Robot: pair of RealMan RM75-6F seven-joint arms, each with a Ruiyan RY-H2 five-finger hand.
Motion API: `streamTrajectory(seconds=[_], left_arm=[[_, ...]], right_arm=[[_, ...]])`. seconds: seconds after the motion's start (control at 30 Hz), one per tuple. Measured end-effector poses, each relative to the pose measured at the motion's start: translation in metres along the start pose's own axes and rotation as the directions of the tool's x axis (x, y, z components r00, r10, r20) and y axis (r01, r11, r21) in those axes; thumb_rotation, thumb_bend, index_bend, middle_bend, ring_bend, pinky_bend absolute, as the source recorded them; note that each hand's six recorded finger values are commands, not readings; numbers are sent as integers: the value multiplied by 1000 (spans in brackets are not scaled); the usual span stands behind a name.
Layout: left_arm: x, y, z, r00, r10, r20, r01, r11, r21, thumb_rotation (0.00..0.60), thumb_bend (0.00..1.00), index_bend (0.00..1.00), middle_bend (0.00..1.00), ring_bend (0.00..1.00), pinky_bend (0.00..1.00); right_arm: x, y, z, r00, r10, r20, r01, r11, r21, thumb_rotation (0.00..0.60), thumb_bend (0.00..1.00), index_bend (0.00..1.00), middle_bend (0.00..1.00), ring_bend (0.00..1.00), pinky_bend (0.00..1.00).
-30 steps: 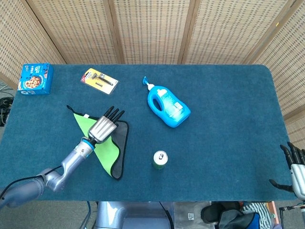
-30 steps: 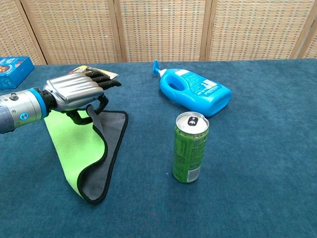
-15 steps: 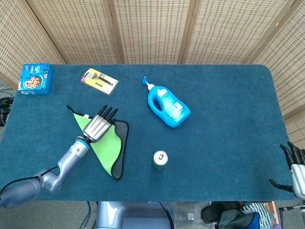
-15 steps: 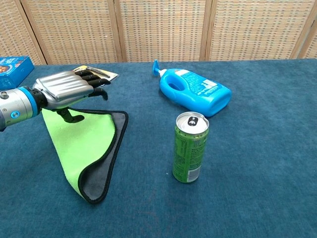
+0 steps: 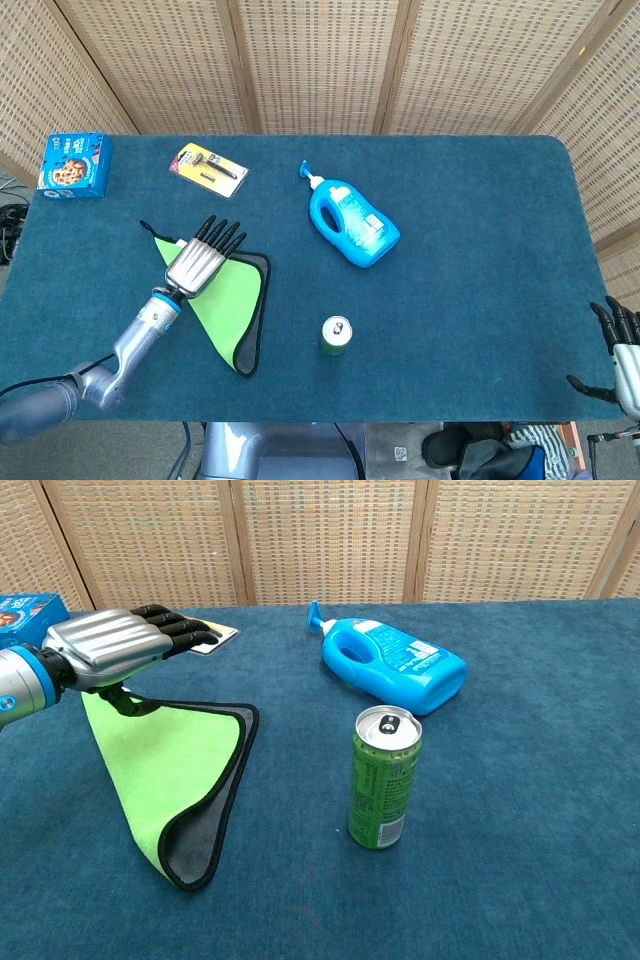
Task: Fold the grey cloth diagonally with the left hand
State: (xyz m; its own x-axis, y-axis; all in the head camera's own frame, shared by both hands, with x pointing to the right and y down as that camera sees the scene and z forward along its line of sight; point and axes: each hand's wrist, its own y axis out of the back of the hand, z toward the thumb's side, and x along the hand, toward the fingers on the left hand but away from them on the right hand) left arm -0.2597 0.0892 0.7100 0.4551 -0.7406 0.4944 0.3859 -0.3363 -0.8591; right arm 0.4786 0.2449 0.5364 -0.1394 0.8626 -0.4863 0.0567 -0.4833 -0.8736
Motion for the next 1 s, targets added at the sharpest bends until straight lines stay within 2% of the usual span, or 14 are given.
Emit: streamTrajectory(seconds=[0.3,0.4,0.57,0.7,0.83,1.0], left_arm=[[-42,11,-24,993,37,-114,-55,987,-152,600,372,0,0,0,0],[-68,14,-33,987,34,-155,-65,977,-203,600,311,0,0,0,0],[-139,5,-45,972,-32,-231,-35,960,-279,600,187,0,0,0,0],[-190,-5,-47,955,-88,-282,-4,950,-311,600,143,0,0,0,0],[-215,-9,-45,943,-102,-318,-15,939,-344,600,142,0,0,0,0],[-231,-11,-46,934,-113,-338,-13,937,-349,600,142,0,0,0,0]], right_arm=[[1,-3,3,1000,15,-10,-14,1000,16,600,0,0,0,0,0],[1,-4,6,1000,16,-19,-15,1000,25,600,0,0,0,0,0],[3,-7,15,999,24,-44,-22,999,47,600,0,0,0,0,0],[4,-7,18,998,21,-55,-18,999,51,600,0,0,0,0,0],[5,-5,21,998,15,-63,-12,999,51,600,0,0,0,0,0],[5,-5,22,998,13,-66,-9,999,51,600,0,0,0,0,0]])
